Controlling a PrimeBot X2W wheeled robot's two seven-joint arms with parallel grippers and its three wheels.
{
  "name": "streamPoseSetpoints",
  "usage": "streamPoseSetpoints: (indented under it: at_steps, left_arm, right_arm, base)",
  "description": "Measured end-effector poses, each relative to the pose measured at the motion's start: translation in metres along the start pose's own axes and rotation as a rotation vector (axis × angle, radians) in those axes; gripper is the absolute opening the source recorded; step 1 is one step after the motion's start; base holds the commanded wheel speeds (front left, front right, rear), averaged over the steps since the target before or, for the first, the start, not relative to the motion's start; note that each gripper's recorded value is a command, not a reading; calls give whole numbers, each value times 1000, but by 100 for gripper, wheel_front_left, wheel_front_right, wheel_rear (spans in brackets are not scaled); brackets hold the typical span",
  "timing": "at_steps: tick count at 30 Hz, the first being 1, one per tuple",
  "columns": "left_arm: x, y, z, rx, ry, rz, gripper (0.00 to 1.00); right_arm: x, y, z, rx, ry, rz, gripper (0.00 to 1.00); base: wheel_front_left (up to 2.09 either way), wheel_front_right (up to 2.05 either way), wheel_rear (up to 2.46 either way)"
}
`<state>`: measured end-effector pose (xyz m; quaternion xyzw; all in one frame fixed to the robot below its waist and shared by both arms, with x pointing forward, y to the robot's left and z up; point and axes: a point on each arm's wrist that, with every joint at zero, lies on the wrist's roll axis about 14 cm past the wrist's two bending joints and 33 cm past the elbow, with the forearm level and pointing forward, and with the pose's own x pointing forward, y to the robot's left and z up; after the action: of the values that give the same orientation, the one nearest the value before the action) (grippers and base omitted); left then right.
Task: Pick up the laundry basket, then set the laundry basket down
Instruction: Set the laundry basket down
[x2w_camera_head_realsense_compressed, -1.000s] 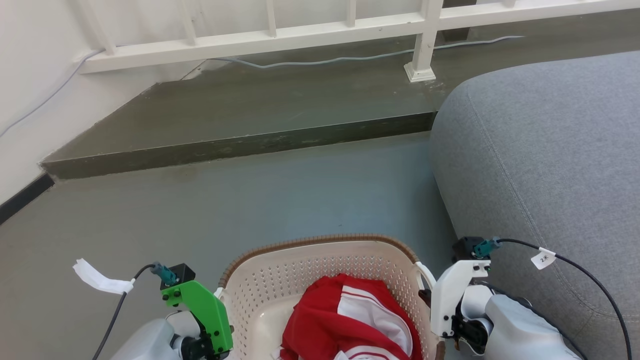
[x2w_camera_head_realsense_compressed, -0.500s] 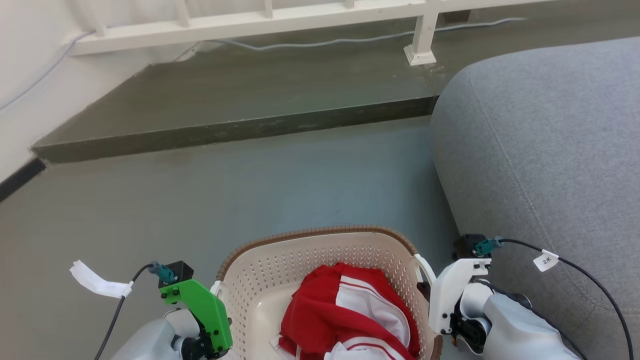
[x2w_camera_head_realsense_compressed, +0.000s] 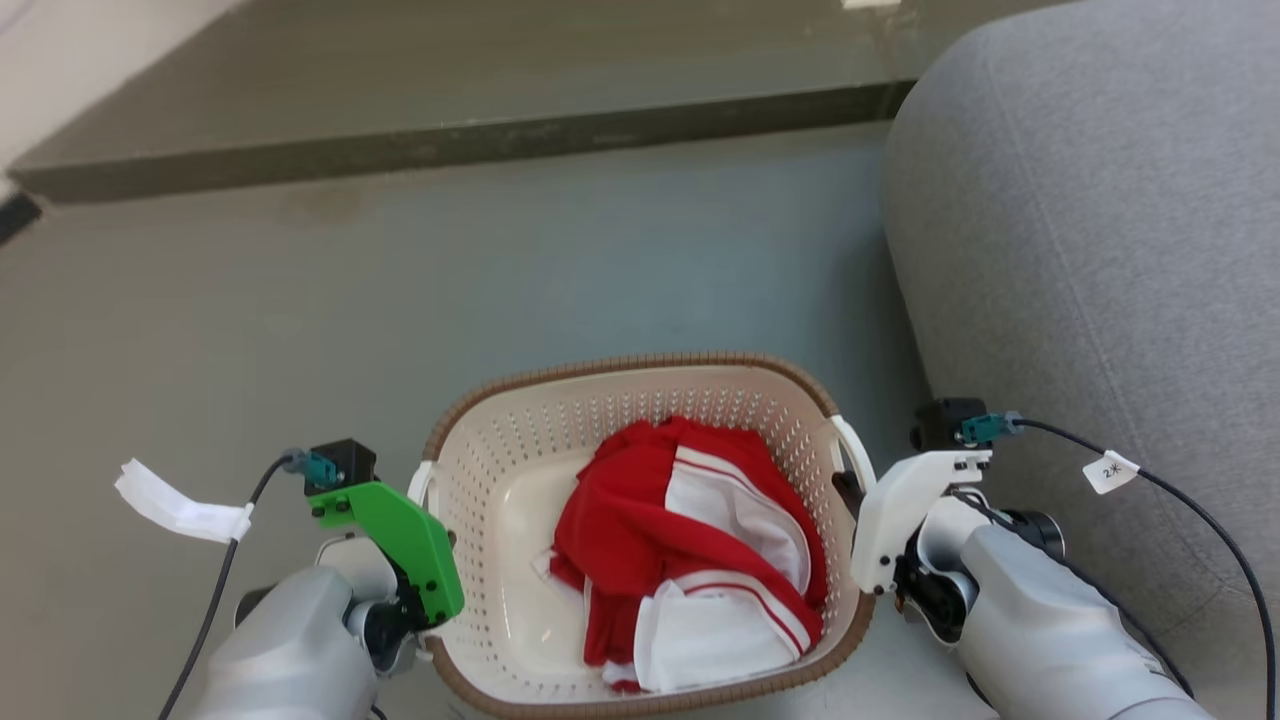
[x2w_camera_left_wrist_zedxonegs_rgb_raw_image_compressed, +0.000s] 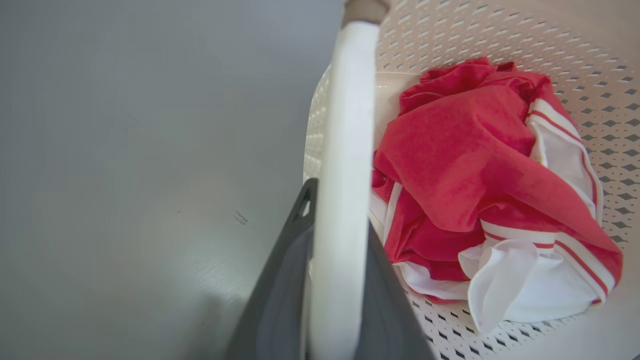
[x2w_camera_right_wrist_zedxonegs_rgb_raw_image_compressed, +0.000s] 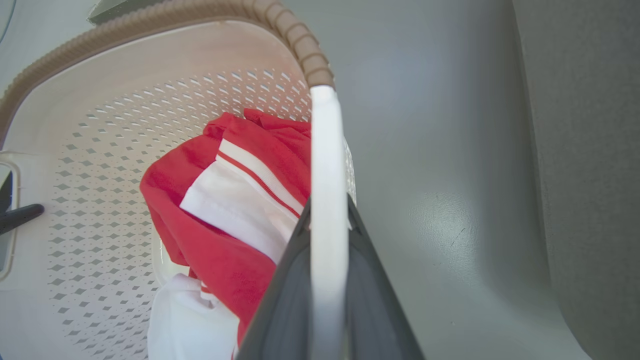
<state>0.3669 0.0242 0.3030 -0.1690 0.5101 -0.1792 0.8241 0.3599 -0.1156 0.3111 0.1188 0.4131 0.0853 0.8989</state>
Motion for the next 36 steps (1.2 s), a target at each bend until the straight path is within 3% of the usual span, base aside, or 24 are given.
streamPoseSetpoints:
  at_steps: [36]
  left_arm:
    - [118,61,29,8,-66,10,0]
  right_arm:
    - [128,-39,-11,12,35,-66,0]
  base:
    - [0,0,0]
